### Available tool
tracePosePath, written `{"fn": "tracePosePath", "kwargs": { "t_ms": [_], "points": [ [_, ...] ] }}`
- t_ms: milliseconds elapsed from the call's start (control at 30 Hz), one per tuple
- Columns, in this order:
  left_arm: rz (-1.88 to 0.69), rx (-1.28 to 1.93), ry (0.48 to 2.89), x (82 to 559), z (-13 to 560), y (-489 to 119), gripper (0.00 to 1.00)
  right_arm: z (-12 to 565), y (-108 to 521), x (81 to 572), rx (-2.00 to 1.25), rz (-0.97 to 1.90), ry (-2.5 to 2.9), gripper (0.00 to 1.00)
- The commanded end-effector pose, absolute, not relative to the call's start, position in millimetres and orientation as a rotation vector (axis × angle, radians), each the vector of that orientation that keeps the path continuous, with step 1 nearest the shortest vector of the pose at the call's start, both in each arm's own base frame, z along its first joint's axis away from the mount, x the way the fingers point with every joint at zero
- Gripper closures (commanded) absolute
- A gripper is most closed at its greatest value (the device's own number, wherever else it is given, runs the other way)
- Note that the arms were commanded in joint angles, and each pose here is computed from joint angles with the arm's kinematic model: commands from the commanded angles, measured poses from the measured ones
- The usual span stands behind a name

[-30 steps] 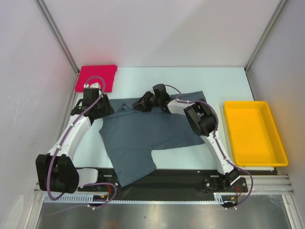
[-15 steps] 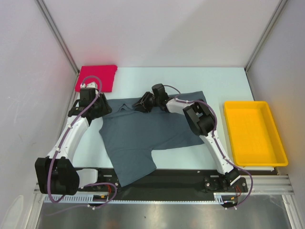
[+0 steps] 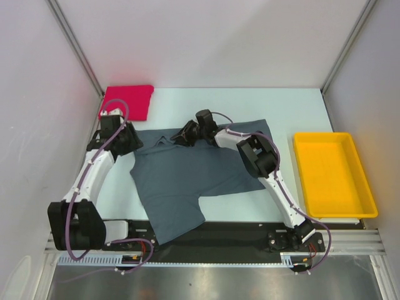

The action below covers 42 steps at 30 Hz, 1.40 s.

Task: Fold and stack the t-shirts
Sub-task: Fold the tshirt

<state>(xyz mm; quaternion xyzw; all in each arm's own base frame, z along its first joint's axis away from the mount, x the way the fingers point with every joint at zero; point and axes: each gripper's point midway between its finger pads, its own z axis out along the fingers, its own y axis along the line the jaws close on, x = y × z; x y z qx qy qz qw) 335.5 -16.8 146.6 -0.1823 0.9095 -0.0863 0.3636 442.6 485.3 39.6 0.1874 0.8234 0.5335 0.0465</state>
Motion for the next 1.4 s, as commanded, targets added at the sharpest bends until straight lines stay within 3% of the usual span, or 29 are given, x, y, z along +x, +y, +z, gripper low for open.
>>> {"fn": "tracePosePath", "kwargs": {
  "t_ms": [0,200,633,1367],
  "points": [
    [-0.279,-0.558,2.321,351,145,-3,0.48,59,495,443,0.523,1.676,2.484,0.70],
    [-0.365,-0.700,2.337,378,113,12,0.58,58,492,439,0.494,1.683,2.508,0.68],
    [-0.328,-0.744,2.402,409,66,25,0.58,54,491,434,0.481,1.713,2.530,0.67],
    [-0.418,-0.726,2.414,414,58,13,0.60,55,486,442,0.512,1.719,2.520,0.68]
  ]
}}
